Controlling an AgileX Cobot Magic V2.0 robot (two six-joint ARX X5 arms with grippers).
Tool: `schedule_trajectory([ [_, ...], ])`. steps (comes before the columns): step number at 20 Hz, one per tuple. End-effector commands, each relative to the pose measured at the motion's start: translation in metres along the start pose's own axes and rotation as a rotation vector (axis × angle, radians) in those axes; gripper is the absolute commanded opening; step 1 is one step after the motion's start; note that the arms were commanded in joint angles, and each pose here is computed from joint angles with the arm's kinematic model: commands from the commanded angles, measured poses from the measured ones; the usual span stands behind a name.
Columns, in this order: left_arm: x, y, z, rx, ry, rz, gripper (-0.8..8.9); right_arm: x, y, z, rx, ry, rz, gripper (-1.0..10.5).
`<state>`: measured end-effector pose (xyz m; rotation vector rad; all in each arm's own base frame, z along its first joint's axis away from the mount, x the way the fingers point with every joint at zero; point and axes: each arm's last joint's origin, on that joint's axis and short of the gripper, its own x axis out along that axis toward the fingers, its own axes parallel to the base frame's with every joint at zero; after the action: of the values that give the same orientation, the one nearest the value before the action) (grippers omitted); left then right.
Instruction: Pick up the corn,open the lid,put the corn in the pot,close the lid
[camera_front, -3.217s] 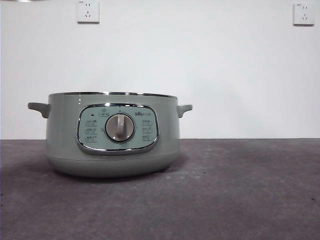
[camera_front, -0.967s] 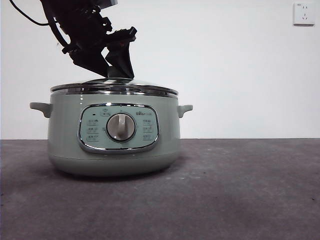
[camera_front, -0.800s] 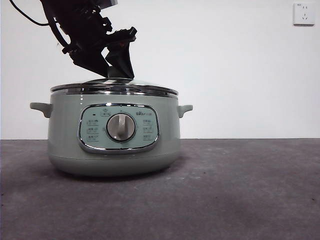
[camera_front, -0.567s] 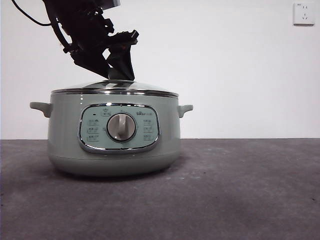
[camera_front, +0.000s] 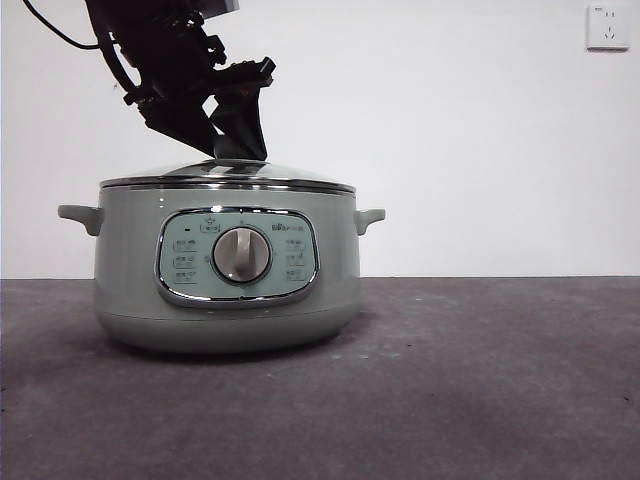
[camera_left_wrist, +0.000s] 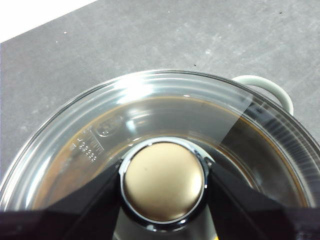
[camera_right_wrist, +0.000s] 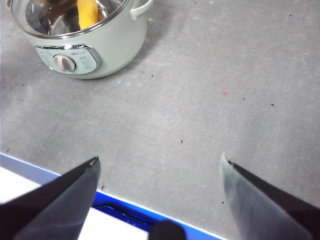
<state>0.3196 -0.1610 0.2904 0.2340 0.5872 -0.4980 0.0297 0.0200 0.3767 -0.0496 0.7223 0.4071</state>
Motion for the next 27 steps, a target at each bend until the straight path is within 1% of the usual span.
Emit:
schedule_trajectory([
  [1, -0.006, -0.002, -0.001, 0.025, 0.01, -0.021, 4.09, 0.002, -0.001, -0.003, -0.007, 0.031, -0.011, 4.1],
  [6, -0.04, -0.001, 0.013, 0.026, -0.063, -0.017, 4.09, 0.002, -0.001, -0.003, -0.007, 0.031, -0.011, 4.1],
  [9, -0.074, -0.003, 0.014, 0.016, -0.061, -0.066, 4.09, 0.002, 0.0, -0.004, -0.011, 0.039, 0.012, 4.1],
  [11, -0.102, -0.005, 0.01, -0.005, -0.037, -0.129, 4.09, 0.002, 0.001, -0.004, -0.036, 0.053, 0.056, 4.1],
  [14, -0.147, -0.011, -0.001, -0.057, 0.004, -0.257, 4.09, 0.002, 0.003, -0.005, -0.079, 0.072, 0.125, 4.1],
  [16, -0.174, -0.014, -0.008, -0.075, 0.006, -0.328, 4.09, 0.002, 0.004, -0.005, -0.102, 0.077, 0.145, 4.1],
  [19, -0.207, -0.017, -0.017, -0.086, -0.015, -0.389, 4.09, 0.001, 0.005, -0.005, -0.129, 0.086, 0.187, 4.1],
  [22, -0.229, -0.019, -0.025, -0.111, -0.025, -0.434, 4.09, 0.001, 0.006, -0.006, -0.158, 0.095, 0.233, 4.1],
  [27, -0.237, -0.02, -0.031, -0.12, -0.002, -0.442, 4.09, 0.001, 0.006, -0.006, -0.159, 0.095, 0.234, 4.1],
])
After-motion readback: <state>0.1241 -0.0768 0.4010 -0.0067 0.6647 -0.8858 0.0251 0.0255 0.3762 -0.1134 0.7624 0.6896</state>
